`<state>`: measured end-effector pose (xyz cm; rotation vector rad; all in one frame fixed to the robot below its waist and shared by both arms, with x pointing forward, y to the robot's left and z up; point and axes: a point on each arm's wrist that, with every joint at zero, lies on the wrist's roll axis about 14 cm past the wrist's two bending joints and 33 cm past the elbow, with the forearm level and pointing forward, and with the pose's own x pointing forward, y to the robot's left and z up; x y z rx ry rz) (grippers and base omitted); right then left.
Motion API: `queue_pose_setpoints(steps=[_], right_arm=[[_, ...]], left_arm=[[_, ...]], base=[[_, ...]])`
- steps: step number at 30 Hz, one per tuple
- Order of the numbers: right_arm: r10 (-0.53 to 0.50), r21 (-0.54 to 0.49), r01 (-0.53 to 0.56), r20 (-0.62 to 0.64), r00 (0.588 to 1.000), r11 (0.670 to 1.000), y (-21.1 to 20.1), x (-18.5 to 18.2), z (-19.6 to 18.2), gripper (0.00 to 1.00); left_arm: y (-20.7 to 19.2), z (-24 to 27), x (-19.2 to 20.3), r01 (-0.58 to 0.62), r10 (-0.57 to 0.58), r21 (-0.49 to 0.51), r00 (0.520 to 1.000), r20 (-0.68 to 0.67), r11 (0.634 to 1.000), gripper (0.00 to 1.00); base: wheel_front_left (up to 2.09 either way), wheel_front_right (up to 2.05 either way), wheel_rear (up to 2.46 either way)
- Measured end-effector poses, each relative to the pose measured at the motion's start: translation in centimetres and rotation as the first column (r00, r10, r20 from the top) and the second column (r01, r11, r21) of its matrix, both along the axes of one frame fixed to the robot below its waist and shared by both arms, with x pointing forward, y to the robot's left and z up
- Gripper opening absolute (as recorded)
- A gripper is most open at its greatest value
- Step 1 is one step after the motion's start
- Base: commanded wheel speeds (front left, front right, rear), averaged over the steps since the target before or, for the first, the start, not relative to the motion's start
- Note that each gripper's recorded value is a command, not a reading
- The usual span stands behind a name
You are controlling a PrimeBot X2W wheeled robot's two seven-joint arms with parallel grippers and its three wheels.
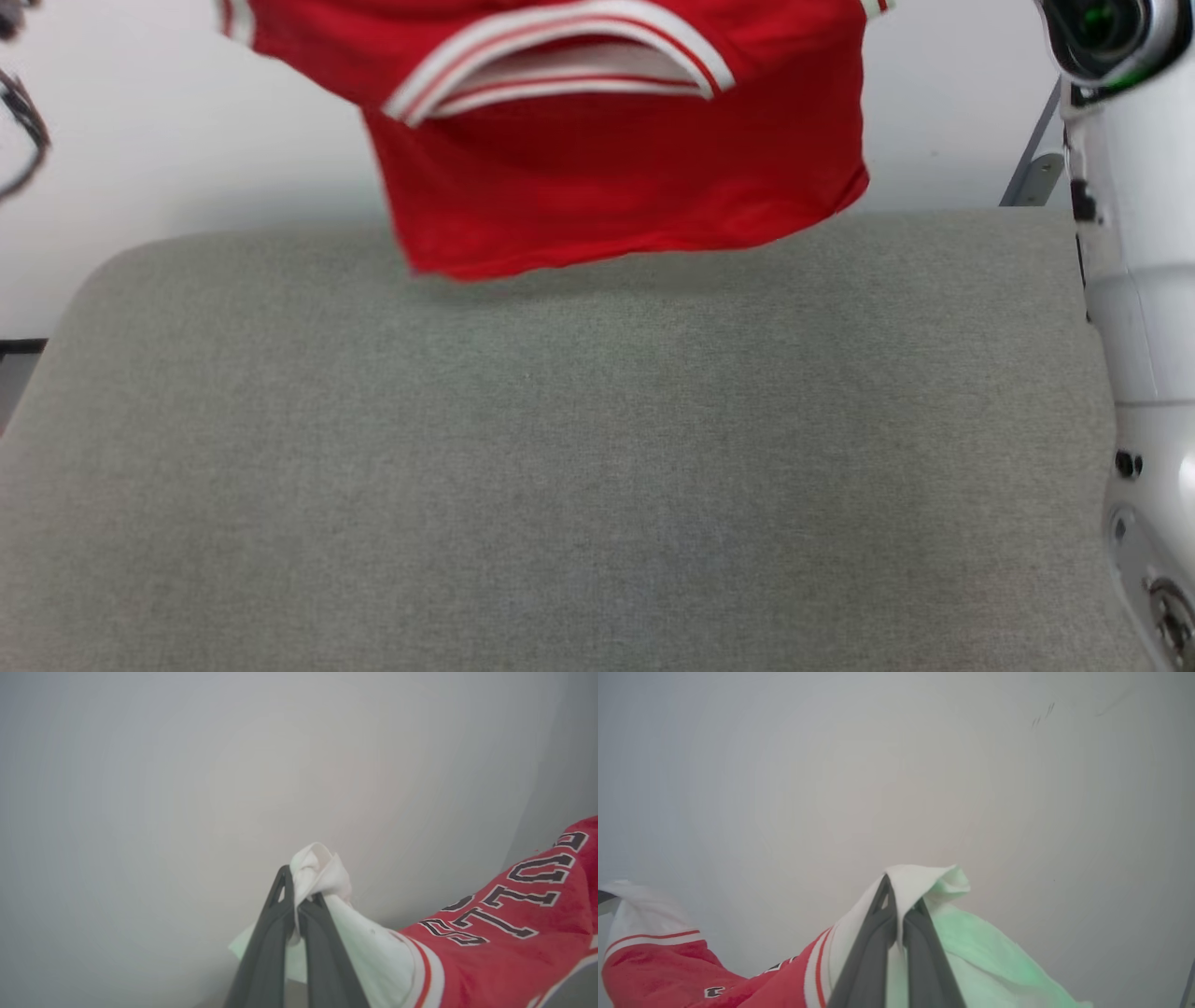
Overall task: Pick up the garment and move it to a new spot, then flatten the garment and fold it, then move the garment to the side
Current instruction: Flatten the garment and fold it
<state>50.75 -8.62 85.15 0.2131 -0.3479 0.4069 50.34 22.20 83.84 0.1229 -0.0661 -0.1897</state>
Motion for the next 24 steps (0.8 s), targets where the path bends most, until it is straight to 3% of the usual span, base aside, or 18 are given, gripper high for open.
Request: queue_pose_setpoints(steps=[14, 24], right_arm=[[-0.035, -0.092, 0.042, 0.074, 0.997, 0.995, 1.8, 3.2, 0.9, 0.00], [-0.058, -0.126, 0.055, -0.014, 0.998, 0.990, 1.9, 7.6, -2.6, 0.00]], left_arm=[[2.2, 3.1, 2.3, -0.074, 0.077, -0.027, 0.989, 0.125, 0.997, 0.00], [3.0, 1.5, 5.5, -0.086, 0.093, -0.061, 0.988, 0.123, 0.994, 0.00]], base=[[0.00, 0.00, 0.00], [0.00, 0.00, 0.00]])
